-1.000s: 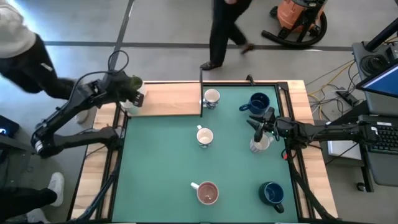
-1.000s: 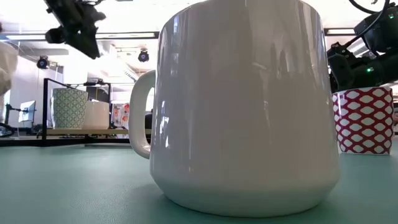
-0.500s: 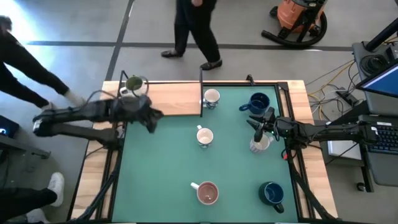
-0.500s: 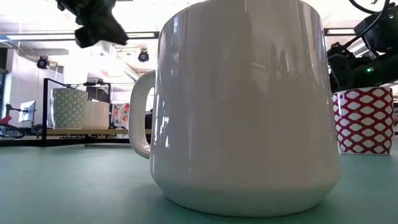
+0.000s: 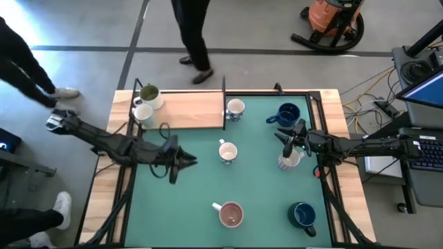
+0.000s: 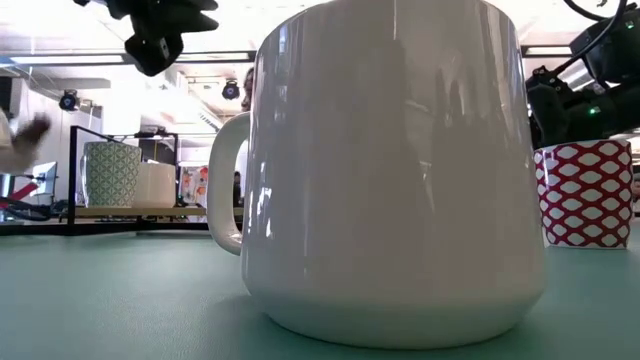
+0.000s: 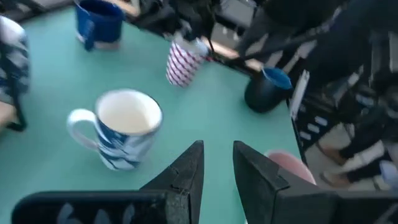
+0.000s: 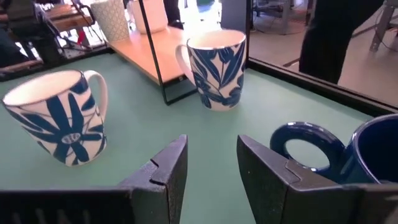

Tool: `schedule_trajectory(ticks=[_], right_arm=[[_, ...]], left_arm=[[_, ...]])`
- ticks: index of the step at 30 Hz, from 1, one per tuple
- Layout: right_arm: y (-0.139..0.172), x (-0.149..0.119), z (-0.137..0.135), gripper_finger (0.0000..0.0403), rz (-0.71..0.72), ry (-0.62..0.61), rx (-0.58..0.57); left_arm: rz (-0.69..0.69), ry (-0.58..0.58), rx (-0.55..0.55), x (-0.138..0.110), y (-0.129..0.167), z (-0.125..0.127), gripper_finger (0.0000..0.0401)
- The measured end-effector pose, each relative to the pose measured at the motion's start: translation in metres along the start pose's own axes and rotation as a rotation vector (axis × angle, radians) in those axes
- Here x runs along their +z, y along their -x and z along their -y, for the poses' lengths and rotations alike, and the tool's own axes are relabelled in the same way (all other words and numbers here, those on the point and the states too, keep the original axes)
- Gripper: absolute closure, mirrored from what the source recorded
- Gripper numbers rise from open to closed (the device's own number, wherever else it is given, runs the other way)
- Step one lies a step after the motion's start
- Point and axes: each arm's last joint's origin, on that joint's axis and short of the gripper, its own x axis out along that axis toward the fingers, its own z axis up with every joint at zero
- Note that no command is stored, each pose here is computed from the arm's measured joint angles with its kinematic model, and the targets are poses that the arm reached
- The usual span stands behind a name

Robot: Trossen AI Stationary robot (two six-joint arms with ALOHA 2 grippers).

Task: Place coffee mugs
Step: Move the bottom blue patterned mug to the center of the table

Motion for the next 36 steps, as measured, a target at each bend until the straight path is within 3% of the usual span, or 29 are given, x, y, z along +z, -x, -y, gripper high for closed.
schedule_trajectory(ticks=[6,11,16,29,36], right_arm=[[0.000,0.007,-0.001,0.0275,0.062,-0.306,0.025],[0.001,0.009,-0.001,0.0275,0.089,-0.284,0.009],[0.001,0.009,-0.001,0.0275,0.092,-0.400,0.013],[0.007,0.034,-0.004,0.0275,0.322,-0.472,0.118],[-0.003,0.047,-0.011,0.0275,0.072,-0.302,0.007]], left_arm=[[-0.058,-0.038,-0.005,-0.006,-0.021,0.024,0.0333],[-0.061,-0.074,0.039,-0.005,-0.037,0.041,0.0333],[-0.081,-0.143,0.034,-0.005,-0.046,0.054,0.0333],[-0.096,-0.131,0.098,-0.016,-0.049,0.047,0.0333],[-0.097,-0.129,0.096,-0.017,-0.049,0.048,0.0333]])
